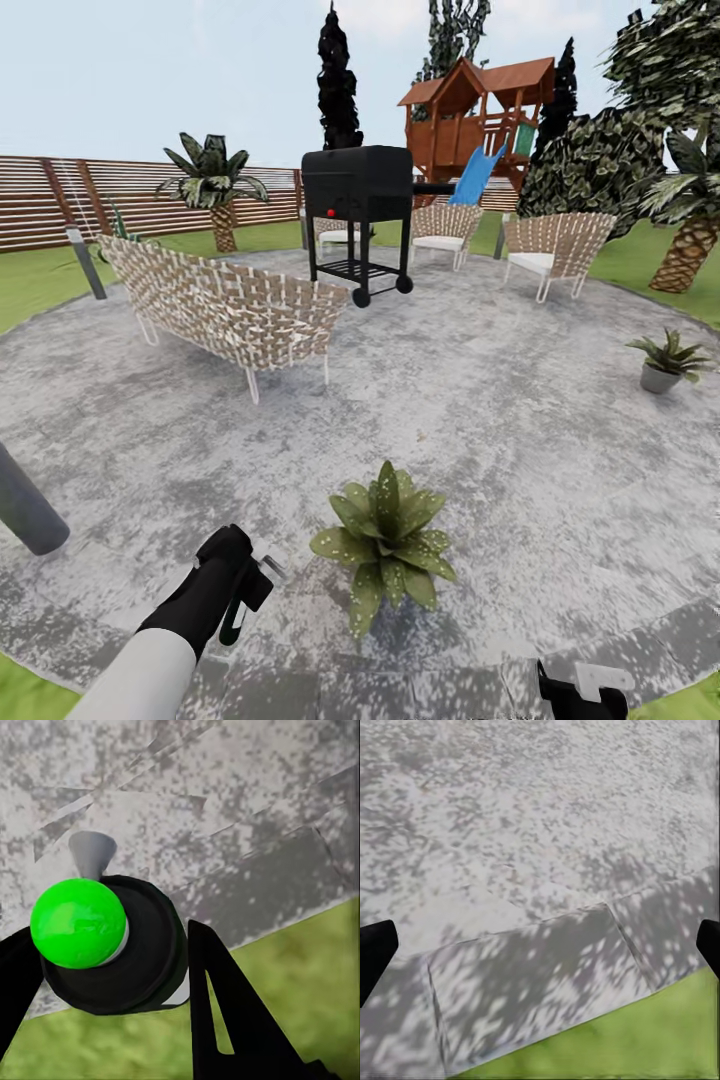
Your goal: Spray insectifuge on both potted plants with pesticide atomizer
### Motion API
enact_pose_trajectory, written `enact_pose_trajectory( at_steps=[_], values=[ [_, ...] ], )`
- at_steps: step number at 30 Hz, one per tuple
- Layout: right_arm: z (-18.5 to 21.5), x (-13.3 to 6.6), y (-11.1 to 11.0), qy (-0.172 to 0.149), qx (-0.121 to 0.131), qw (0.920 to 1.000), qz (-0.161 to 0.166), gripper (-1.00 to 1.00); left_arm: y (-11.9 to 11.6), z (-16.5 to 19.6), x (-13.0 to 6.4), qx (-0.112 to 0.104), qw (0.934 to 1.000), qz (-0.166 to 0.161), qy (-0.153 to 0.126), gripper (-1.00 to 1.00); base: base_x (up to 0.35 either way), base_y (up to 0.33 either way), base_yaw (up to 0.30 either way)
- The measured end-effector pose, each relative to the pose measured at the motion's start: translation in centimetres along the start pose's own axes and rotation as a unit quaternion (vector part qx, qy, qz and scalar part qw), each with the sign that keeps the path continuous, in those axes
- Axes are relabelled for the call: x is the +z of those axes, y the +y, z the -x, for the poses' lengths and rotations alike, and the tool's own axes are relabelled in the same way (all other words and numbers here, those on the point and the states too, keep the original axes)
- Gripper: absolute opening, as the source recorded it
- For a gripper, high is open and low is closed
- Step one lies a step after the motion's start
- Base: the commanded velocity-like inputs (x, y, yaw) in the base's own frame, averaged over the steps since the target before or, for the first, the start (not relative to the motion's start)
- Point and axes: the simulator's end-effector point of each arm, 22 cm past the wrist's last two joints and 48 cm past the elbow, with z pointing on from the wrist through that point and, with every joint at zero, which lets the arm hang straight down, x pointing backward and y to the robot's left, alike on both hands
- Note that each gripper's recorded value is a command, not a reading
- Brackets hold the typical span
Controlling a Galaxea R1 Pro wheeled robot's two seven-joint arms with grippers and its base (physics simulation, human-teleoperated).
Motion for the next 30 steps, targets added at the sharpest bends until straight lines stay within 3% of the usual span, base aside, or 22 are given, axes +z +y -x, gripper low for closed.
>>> enact_pose_trajectory(
  at_steps=[8, 17, 25, 30],
  values=[
    [0.02, 0.01, 0.01, 0.0, 0.0, 1.0, 0.0, 1.0, -0.02, 0.03, 0.0, 0.0, 1.0, 0.0, 0.0, -1.0, 0.041, 0.287, -0.263],
    [0.12, 0.01, 0.0, -0.001, 0.0, 1.0, 0.0, 1.0, 0.1, -0.11, -0.03, 0.002, 1.0, 0.004, 0.002, -1.0, -0.112, 0.266, -0.262],
    [0.15, -0.01, 0.11, -0.001, 0.001, 1.0, 0.001, 1.0, 0.06, -0.07, -0.07, 0.001, 1.0, 0.003, 0.001, -1.0, 0.02, 0.244, -0.031],
    [0.14, -0.01, 0.08, -0.001, 0.001, 1.0, 0.0, 1.0, -0.09, 0.16, -0.13, -0.001, 1.0, 0.001, -0.001, -1.0, 0.023, 0.05, -0.001]
  ],
)
